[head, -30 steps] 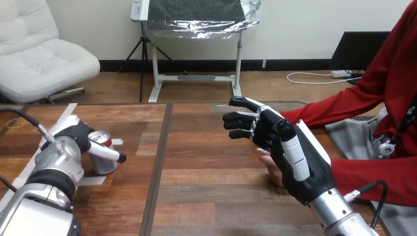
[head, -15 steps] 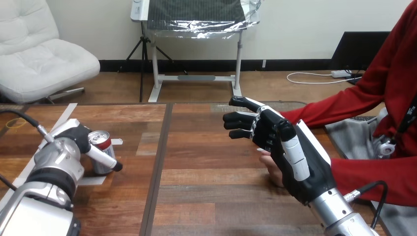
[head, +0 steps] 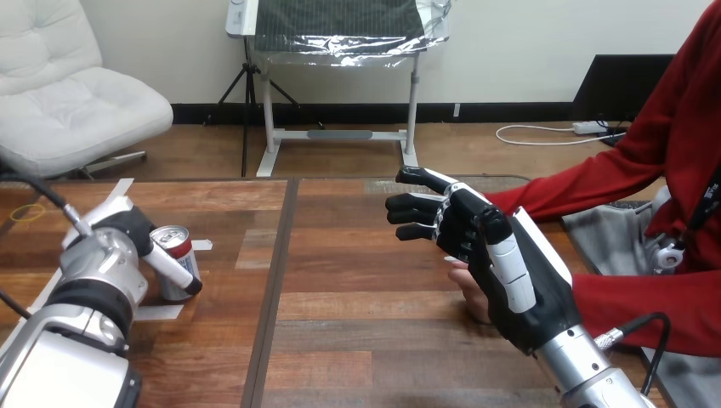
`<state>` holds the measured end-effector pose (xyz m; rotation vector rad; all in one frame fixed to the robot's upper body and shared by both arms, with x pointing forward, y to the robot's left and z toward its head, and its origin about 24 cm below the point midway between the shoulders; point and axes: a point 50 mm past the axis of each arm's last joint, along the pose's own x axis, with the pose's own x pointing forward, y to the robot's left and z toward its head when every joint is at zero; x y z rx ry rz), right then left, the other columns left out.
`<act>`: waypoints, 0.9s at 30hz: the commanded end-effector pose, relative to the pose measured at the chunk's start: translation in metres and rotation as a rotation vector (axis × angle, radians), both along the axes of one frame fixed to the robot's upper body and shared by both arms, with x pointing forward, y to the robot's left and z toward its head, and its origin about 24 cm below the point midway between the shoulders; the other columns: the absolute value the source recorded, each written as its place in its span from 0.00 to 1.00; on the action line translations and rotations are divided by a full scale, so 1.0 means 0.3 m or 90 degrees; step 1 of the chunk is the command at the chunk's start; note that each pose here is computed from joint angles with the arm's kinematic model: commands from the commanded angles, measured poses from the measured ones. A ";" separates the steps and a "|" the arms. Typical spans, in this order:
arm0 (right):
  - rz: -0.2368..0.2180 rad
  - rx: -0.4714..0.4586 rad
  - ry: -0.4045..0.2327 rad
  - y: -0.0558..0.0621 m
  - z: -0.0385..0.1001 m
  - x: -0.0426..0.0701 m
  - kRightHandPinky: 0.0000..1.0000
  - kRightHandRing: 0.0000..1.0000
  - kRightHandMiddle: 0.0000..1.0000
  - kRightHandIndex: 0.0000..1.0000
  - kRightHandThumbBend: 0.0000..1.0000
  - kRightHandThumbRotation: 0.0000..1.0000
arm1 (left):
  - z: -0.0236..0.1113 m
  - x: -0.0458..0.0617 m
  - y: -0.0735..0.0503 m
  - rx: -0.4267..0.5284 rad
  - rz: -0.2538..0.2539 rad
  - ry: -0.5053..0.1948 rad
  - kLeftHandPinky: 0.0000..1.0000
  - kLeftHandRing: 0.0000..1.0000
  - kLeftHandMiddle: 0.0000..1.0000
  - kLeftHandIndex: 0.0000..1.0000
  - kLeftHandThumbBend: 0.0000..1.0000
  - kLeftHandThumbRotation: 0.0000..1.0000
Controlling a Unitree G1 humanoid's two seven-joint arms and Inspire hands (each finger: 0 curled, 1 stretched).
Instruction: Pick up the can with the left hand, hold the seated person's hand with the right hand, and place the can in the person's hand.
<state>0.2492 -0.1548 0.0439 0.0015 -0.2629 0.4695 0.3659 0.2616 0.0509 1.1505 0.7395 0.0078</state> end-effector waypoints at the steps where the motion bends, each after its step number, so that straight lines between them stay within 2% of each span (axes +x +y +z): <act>1: 0.004 0.002 -0.063 0.005 0.079 0.040 0.73 0.76 0.76 0.83 0.83 1.00 | 0.117 0.062 -0.019 0.017 -0.017 -0.078 0.54 0.73 0.79 0.74 0.85 0.00; 9: 0.007 0.003 -0.061 0.004 0.079 0.040 0.73 0.76 0.76 0.84 0.83 1.00 | 0.118 0.062 -0.017 0.030 -0.014 -0.088 0.42 0.59 0.71 0.76 0.79 0.00; 12: 0.006 0.003 -0.063 0.004 0.079 0.040 0.73 0.76 0.77 0.84 0.83 1.00 | 0.119 0.062 -0.016 0.029 -0.011 -0.092 0.37 0.52 0.66 0.77 0.77 0.00; 14: 0.006 0.003 -0.063 0.005 0.079 0.040 0.73 0.76 0.77 0.83 0.83 1.00 | 0.120 0.063 -0.017 0.029 -0.009 -0.095 0.30 0.43 0.57 0.77 0.76 0.00; 16: 0.007 0.002 -0.064 0.005 0.080 0.040 0.73 0.76 0.77 0.83 0.83 1.00 | 0.120 0.062 -0.016 0.027 -0.008 -0.099 0.27 0.39 0.53 0.77 0.75 0.00; 23: 0.008 0.004 -0.064 0.005 0.079 0.040 0.73 0.76 0.77 0.83 0.82 1.00 | 0.118 0.061 -0.014 0.028 -0.010 -0.105 0.19 0.29 0.42 0.78 0.71 0.00; 27: 0.008 0.002 -0.064 0.005 0.079 0.040 0.73 0.76 0.77 0.83 0.82 1.00 | 0.119 0.062 -0.014 0.027 -0.009 -0.110 0.18 0.27 0.40 0.79 0.70 0.00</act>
